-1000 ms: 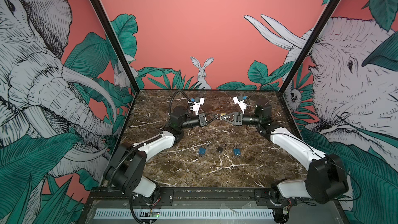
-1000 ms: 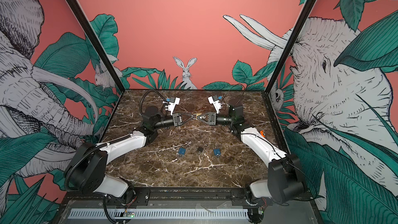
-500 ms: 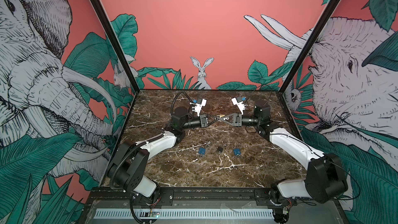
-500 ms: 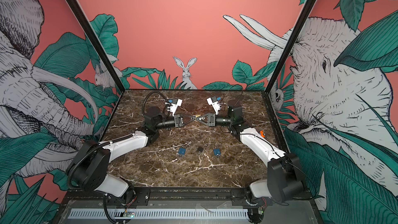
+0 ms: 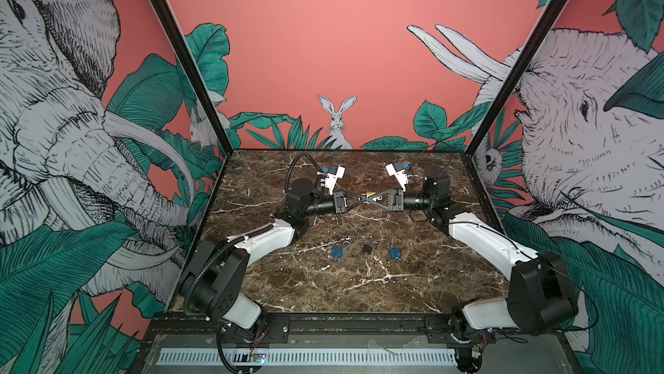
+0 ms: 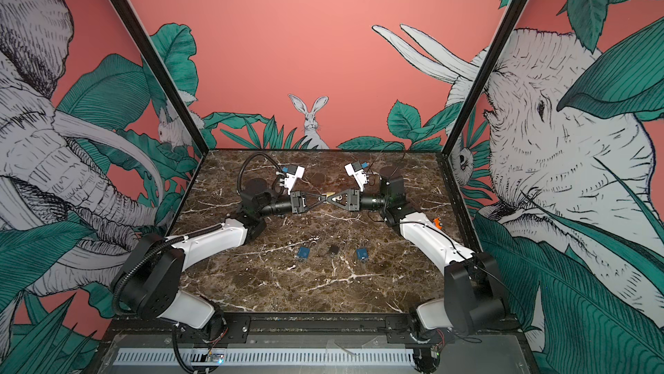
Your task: Lock with the key
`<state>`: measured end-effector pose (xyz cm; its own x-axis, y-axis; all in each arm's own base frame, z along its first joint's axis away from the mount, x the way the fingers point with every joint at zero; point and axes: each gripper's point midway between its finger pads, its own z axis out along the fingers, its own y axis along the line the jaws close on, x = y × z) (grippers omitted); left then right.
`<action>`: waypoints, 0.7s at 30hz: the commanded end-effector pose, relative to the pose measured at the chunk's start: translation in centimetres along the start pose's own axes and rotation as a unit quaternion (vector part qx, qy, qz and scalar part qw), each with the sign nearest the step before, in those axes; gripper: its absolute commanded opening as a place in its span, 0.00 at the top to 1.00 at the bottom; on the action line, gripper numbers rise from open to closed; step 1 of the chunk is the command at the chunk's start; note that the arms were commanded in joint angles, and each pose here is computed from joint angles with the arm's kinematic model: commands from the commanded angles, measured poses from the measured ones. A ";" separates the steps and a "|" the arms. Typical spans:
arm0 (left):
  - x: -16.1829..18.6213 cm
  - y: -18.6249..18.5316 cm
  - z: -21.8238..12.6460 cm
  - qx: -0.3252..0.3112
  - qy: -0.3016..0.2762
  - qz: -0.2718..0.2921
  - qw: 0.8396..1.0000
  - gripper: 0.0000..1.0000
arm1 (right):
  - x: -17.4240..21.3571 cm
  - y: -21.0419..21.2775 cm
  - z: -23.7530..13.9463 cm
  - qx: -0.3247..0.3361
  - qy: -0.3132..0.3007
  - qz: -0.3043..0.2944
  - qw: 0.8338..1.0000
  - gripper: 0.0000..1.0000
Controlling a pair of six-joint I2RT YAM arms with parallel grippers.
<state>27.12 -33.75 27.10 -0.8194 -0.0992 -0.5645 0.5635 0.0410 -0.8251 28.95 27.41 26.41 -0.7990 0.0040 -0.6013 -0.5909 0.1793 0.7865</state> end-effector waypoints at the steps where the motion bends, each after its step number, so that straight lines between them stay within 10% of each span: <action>1: 0.4 -4.5 -0.3 0.085 0.015 0.056 0.995 1.00 | -0.2 -1.4 -0.2 0.030 -0.026 0.009 0.999 0.78; 21: 0.4 -2.8 -0.2 0.072 0.013 0.035 0.997 1.00 | -1.1 0.2 -1.8 0.010 -0.060 0.002 0.998 0.81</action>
<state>26.48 -33.85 26.82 -0.8331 -0.0782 -0.5475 0.5506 -0.0234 -0.8345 28.72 26.20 26.43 -0.8116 0.0723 -0.5797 -0.5603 0.1850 0.8074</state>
